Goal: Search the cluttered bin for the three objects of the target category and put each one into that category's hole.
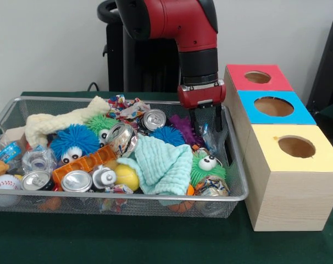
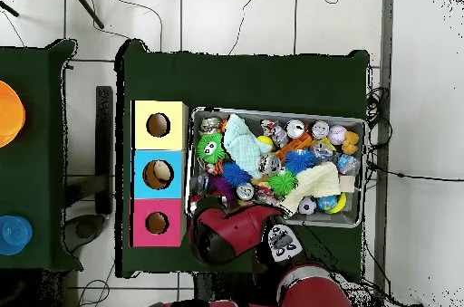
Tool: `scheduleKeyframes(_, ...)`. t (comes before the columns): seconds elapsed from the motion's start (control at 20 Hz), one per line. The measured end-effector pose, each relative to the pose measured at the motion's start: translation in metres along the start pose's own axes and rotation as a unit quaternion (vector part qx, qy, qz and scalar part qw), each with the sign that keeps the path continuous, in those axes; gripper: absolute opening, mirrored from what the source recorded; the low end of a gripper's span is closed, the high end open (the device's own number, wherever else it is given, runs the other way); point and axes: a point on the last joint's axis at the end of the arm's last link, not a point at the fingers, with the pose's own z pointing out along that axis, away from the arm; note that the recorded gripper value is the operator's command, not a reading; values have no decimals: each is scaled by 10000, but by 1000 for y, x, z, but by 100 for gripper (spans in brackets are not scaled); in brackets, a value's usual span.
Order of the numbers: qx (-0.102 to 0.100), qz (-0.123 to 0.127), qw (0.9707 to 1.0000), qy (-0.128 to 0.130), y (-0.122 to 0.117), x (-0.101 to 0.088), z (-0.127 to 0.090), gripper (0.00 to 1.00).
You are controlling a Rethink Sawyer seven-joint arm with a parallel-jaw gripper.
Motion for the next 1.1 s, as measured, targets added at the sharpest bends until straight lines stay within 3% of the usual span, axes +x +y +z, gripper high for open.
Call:
scheduleKeyframes(0.05,-3,-1,10000,4,0,0,0,0)
scheduleKeyframes(1.1,4,-13,10000,-19,0,0,-1,0)
